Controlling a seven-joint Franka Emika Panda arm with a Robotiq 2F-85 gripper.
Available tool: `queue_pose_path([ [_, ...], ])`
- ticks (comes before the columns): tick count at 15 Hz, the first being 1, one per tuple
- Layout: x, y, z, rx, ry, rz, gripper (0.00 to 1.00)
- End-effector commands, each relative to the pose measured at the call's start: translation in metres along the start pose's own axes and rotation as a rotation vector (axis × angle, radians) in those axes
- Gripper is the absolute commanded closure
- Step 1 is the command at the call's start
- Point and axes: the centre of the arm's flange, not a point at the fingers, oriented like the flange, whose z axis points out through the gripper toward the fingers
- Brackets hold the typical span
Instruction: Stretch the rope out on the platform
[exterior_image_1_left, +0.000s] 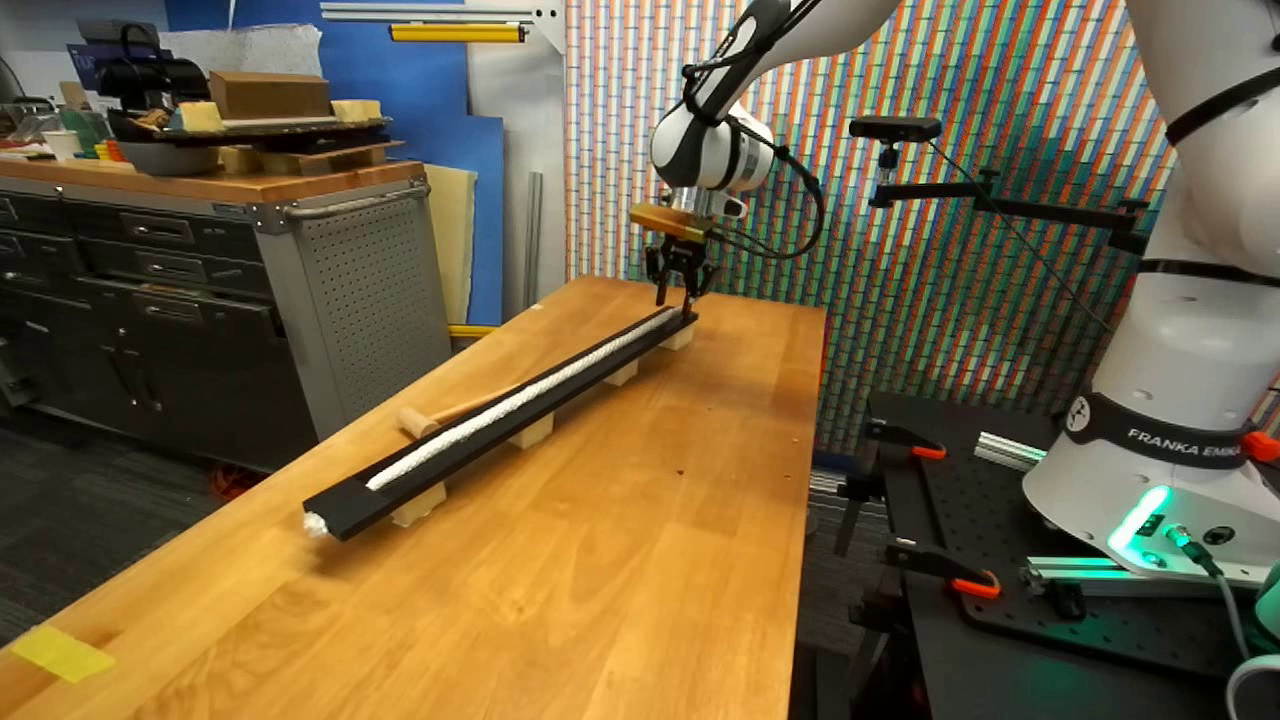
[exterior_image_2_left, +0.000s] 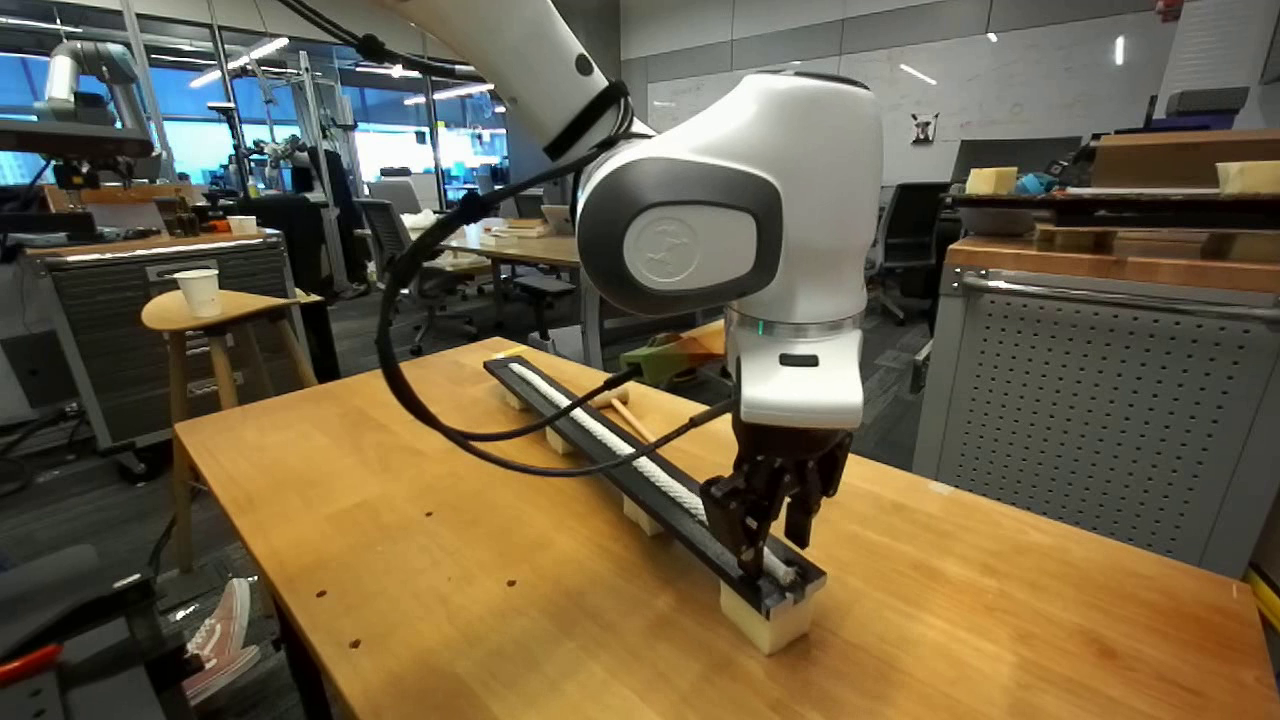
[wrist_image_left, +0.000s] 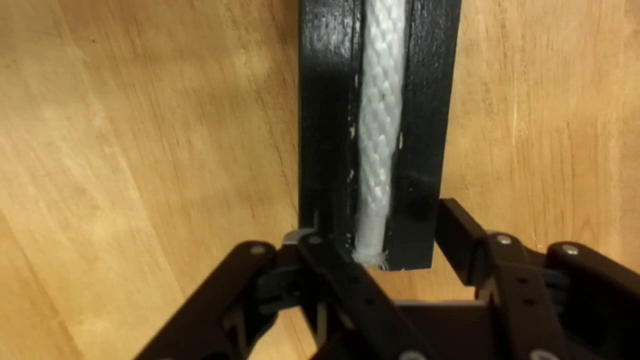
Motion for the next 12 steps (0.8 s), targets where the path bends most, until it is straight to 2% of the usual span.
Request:
queue_pose_path([
  [1, 0.009, -0.009, -0.007, 0.005, 0.011, 0.003, 0.13],
  [5, 0.004, -0.006, -0.014, 0.017, -0.009, -0.018, 0.01],
  [8, -0.017, 0.004, -0.027, 0.041, -0.041, -0.1, 0.0],
  [12, -0.057, 0.021, -0.056, 0.074, -0.075, -0.273, 0.0],
])
